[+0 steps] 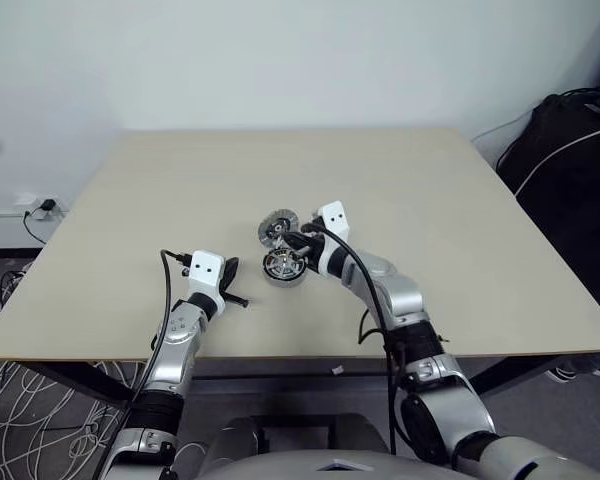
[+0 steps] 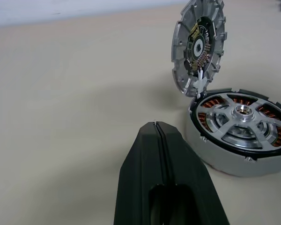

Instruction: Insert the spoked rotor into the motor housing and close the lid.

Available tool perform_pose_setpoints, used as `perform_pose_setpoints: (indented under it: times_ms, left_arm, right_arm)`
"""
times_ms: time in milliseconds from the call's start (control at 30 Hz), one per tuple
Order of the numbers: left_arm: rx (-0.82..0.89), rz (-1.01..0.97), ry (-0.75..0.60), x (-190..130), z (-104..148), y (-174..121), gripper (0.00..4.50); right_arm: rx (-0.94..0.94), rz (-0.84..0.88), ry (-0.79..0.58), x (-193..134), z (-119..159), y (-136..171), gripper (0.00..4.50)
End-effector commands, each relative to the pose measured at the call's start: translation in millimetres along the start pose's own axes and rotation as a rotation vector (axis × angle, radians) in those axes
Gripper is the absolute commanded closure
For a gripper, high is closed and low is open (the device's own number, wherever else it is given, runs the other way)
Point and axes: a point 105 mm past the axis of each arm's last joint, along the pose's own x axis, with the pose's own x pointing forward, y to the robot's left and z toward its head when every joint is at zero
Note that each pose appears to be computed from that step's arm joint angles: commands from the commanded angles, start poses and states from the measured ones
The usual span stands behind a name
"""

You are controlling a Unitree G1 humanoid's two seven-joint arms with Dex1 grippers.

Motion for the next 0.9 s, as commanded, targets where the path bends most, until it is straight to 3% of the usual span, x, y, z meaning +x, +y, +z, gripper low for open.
perform_pose_setpoints:
  times_ms: [33, 567, 900]
  left_arm:
    - [0.016, -0.012, -0.062, 2, 19, -2, 4.5]
    - [0.013, 0.004, -0.066, 1, 20, 0, 4.5]
    - [0.009, 0.015, -0.06, -2, 17, 1, 4.5]
  right_arm:
    - [-0.097, -0.005, 0.043, 6, -9, 5, 4.47]
    - [-0.169, -0.016, 0.11, 47, -10, 6, 4.47]
    - [-0.179, -0.017, 0.26, 46, -43, 3, 4.47]
